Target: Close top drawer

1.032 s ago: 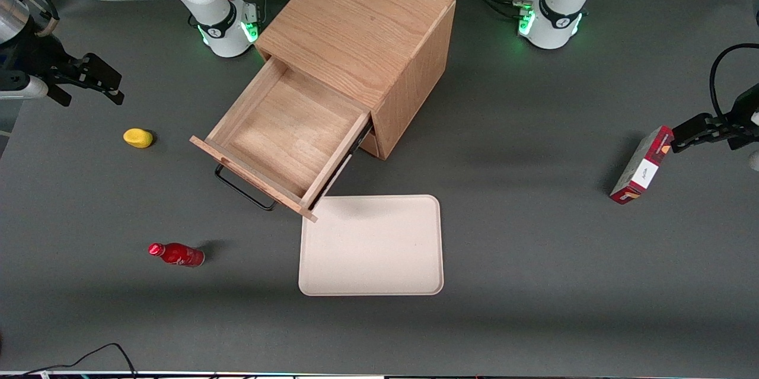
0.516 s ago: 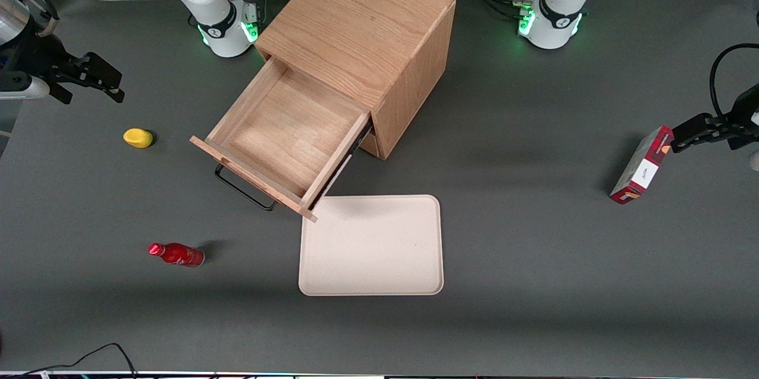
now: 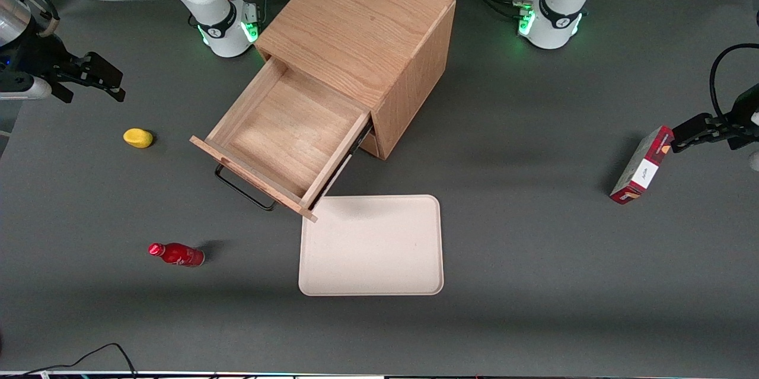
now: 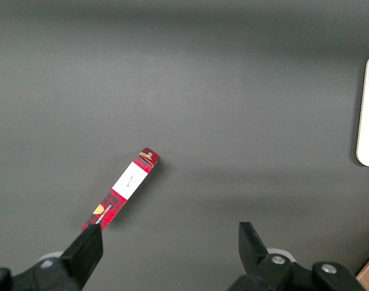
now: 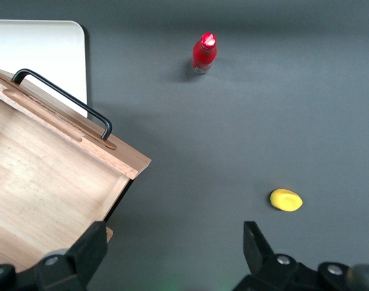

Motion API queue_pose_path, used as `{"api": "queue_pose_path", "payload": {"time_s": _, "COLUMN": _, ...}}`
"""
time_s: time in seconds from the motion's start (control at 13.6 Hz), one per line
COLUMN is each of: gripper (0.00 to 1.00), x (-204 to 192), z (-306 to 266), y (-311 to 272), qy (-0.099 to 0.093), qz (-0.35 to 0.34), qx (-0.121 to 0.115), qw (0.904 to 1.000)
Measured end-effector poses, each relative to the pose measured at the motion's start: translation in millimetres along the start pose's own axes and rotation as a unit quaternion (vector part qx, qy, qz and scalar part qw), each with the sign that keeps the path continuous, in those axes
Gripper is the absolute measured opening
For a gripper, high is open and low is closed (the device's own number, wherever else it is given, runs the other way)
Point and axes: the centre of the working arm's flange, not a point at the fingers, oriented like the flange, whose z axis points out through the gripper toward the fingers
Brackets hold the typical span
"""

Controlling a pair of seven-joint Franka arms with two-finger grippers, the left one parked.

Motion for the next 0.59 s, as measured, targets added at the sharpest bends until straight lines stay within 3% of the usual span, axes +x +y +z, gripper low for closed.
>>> {"api": "queue_pose_path", "payload": {"time_s": 0.59, "gripper": 1.00, "x": -0.3, "z": 5.3, "y": -0.8, "qy": -0.014, "qz": -0.002, "qx": -0.001, "qw": 0.9999}}
